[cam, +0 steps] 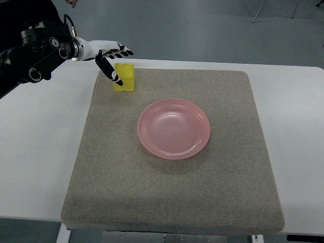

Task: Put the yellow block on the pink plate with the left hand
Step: 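Close the left hand fingers around the yellow cube and lift it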

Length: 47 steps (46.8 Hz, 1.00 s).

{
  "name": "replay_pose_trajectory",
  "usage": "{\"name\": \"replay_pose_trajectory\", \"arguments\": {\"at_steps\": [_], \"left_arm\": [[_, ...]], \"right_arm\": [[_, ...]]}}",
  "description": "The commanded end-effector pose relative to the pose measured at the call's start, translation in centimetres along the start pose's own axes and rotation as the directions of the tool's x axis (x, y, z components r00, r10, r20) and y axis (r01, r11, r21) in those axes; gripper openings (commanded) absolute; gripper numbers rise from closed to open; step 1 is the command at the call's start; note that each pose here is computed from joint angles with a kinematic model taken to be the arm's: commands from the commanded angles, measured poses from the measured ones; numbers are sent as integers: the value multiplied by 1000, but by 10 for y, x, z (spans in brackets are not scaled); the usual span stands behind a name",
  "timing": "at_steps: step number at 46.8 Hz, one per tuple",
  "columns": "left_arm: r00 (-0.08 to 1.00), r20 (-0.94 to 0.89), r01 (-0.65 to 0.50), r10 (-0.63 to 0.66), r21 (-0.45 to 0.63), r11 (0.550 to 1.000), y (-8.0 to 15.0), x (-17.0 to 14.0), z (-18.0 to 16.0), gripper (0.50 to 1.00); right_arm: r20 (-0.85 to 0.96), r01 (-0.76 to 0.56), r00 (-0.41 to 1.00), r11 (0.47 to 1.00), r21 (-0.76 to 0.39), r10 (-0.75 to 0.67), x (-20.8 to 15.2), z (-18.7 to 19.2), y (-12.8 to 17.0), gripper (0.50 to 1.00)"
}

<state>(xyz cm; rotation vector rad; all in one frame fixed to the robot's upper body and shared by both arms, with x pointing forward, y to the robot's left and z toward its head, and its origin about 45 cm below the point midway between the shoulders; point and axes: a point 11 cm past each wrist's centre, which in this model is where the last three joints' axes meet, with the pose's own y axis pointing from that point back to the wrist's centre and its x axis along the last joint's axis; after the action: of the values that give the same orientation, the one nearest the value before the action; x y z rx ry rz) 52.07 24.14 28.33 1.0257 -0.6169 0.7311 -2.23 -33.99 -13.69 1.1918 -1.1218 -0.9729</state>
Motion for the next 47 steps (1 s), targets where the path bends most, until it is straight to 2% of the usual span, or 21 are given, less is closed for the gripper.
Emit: {"name": "replay_pose_trajectory", "arguments": {"at_steps": [1,15,21,33,39,42,47], "left_arm": [[997,68,-32,30,17,999,-4,-3,0,973],[967,249,-67,53,46,997,-14,-14,3,951],[963,267,-63,48,49,997,-17,-21,3,934],[962,270,-63,46,54,997,-17,-22,1,782],[962,270,-64,45,61,996,-17,-22,-1,716],[960,276,-63,44,61,996,-18,-22,0,699],[961,275,-63,43,63,996,-17,-23,-1,630]], "right_arm": [[0,0,1000,1000,0,0,0,0,0,924],[-1,0,1000,1000,0,0,0,0,0,924],[0,0,1000,1000,0,0,0,0,0,924],[-1,0,1000,1000,0,0,0,0,0,924],[0,0,1000,1000,0,0,0,0,0,924],[0,0,1000,1000,0,0,0,0,0,924],[0,0,1000,1000,0,0,0,0,0,924]]}}
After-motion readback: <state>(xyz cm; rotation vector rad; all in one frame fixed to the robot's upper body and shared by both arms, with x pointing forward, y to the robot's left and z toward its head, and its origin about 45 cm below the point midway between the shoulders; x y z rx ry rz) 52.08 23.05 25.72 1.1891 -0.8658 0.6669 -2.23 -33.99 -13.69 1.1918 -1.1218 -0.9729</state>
